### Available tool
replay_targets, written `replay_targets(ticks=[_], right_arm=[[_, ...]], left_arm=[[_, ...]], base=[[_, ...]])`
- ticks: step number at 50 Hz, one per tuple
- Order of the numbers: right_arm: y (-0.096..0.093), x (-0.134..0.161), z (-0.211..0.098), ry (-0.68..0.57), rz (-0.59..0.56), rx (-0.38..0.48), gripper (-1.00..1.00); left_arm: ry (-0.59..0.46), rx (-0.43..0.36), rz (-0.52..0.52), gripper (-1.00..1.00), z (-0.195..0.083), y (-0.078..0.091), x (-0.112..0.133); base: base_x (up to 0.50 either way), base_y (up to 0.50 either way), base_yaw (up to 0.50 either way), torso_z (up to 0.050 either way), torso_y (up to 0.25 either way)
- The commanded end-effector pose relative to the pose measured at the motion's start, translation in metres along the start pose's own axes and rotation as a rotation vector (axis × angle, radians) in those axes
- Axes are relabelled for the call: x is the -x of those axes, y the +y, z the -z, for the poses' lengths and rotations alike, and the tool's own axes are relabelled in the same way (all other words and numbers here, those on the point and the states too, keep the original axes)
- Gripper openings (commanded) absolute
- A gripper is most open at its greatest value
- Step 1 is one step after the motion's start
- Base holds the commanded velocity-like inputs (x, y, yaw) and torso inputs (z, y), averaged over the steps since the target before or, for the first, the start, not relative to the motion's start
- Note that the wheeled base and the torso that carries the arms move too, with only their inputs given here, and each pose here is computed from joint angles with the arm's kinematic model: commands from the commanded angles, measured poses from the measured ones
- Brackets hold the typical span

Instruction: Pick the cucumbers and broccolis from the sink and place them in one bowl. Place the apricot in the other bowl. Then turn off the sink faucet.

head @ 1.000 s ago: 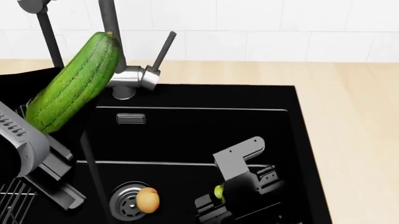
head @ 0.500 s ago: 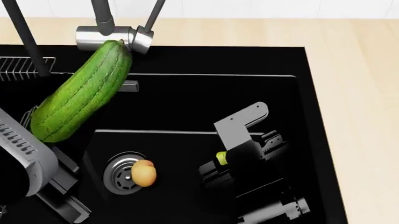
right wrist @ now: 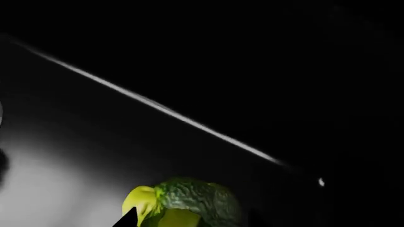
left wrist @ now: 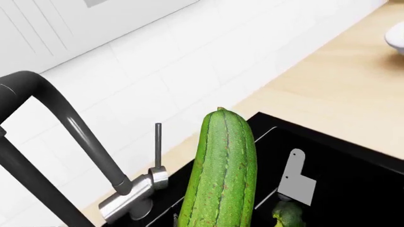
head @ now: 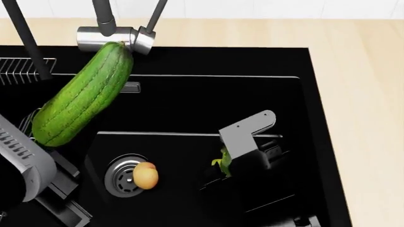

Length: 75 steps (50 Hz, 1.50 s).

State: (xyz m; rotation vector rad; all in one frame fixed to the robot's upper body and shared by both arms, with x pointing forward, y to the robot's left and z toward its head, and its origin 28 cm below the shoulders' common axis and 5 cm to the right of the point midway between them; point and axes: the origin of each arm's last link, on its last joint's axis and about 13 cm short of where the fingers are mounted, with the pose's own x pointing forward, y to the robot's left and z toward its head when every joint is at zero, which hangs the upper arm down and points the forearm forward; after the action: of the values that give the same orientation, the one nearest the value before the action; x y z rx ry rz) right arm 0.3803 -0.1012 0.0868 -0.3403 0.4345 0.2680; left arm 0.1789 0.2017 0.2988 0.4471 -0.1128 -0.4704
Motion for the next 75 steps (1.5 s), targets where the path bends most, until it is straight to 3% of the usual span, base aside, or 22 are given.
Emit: replay_targets(ticks=[1,11,27,48,55,59,61,75], right_arm=[[0.017,0.047,-0.007,-0.139,-0.093,-0.034,-1.0],[0.017,0.099,-0.034,-0.301,-0.092,-0.013,-1.0],[0.0,0.212,-0.075,-0.616,0.058,-0.007,-1.0],[-0.014,0.241,-0.077,-0.675,0.137,-0.019,-1.0],[-0.015,0.242,-0.077,-0.674,0.172,0.019,-1.0],[-0.017,0.245,-0.081,-0.698,0.181,-0.003,-1.0],[-0.018,0.246,-0.082,-0.681,0.192,0.043,-1.0],[-0.02,0.245,-0.088,-0.691,0.21,0.046,-1.0]], left_arm=[[-0.037,0.039,0.006,-1.0,-0.002,0.002,-0.003],[-0.039,0.048,0.002,-1.0,0.001,0.001,-0.001],[-0.073,0.086,-0.025,-1.0,0.007,-0.002,0.007],[-0.109,0.048,-0.021,-1.0,-0.013,0.0,0.015],[-0.125,0.053,-0.034,-1.0,-0.018,0.002,0.018],[-0.123,0.056,-0.034,-1.0,-0.018,0.002,0.018],[-0.125,0.055,-0.035,-1.0,-0.02,0.003,0.019],[-0.141,0.065,-0.041,-1.0,-0.022,0.006,0.022]], base=[[0.0,0.0,0.0,0.0,0.0],[0.0,0.0,0.0,0.0,0.0],[0.0,0.0,0.0,-0.007,0.034],[0.0,0.0,0.0,-0.035,0.247],[-0.46,0.17,0.0,0.0,0.0],[-0.41,0.31,0.0,0.0,0.0],[0.0,0.0,0.0,0.0,0.0],[0.06,0.5,0.0,0.0,0.0]])
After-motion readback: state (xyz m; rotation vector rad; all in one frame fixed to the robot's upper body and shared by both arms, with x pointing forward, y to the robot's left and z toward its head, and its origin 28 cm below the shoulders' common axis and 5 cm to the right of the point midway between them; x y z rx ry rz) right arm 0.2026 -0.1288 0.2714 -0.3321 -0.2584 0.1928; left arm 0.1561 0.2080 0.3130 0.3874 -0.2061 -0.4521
